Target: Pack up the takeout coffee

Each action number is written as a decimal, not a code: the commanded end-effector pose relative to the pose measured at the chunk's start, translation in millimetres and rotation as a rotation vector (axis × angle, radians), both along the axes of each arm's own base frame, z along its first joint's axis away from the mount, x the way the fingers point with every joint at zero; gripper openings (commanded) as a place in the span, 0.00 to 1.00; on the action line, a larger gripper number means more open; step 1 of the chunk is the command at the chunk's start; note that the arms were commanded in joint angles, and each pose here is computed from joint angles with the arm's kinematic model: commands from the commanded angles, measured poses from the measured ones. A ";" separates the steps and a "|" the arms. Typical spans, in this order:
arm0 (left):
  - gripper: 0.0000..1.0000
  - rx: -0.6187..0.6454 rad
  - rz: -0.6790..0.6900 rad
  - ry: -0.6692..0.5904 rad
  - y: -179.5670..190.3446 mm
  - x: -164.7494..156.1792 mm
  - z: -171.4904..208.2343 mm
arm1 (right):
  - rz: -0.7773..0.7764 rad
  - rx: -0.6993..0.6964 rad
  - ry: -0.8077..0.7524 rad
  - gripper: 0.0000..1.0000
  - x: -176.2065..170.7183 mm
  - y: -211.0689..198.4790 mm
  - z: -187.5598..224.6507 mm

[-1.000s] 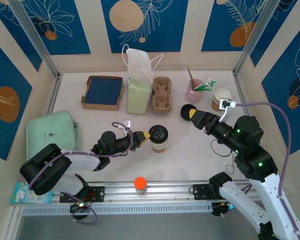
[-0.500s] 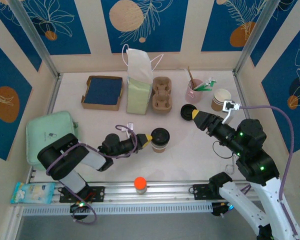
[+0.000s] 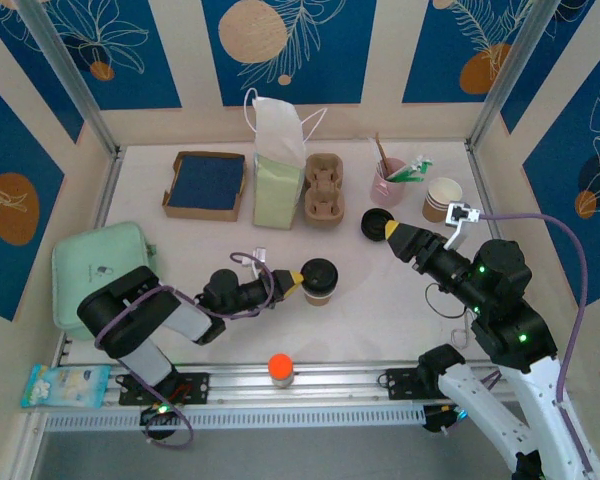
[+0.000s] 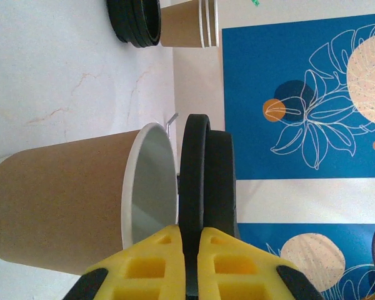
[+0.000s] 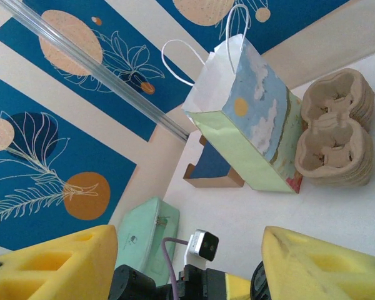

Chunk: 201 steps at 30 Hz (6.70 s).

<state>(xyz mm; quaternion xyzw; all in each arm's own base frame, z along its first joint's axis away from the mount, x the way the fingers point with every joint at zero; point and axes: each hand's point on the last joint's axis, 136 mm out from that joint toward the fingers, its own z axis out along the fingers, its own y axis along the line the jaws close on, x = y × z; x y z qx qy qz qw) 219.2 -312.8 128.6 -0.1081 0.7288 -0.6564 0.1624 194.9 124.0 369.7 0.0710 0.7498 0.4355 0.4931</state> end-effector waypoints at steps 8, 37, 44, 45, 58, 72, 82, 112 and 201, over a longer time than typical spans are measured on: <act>0.12 0.005 -0.004 -0.037 1.0 -3.9 -2.6 | -0.004 0.015 -0.003 0.62 -1.7 -1.5 -0.8; 0.24 0.065 -0.013 -0.034 1.2 -5.0 -17.0 | -0.011 0.032 -0.024 0.62 -5.6 -4.7 -2.8; 0.25 0.086 -0.016 -0.029 2.4 -6.6 -22.5 | -0.012 0.038 -0.025 0.62 -6.1 -5.0 -4.8; 0.25 0.088 -0.017 -0.029 2.1 -6.8 -22.6 | -0.012 0.040 -0.026 0.62 -6.3 -5.1 -4.7; 0.27 0.096 -0.024 -0.036 -1.0 -7.0 -22.0 | -0.013 0.051 -0.033 0.62 -7.8 -5.9 -4.3; 0.31 0.100 -0.030 -0.036 -5.7 -6.9 -22.4 | -0.010 0.056 -0.034 0.62 -9.1 -5.9 -4.5; 0.32 0.100 -0.038 -0.034 -11.0 -4.1 -22.2 | -0.014 0.049 -0.035 0.62 -9.4 -7.0 -6.0; 0.68 0.552 -0.027 -0.222 28.6 17.8 16.1 | 0.292 -0.355 0.659 0.80 -2.3 53.5 -203.0; 0.53 0.769 -0.258 -0.010 12.2 -8.1 -124.8 | 0.042 -0.441 1.031 0.62 0.7 12.4 -368.4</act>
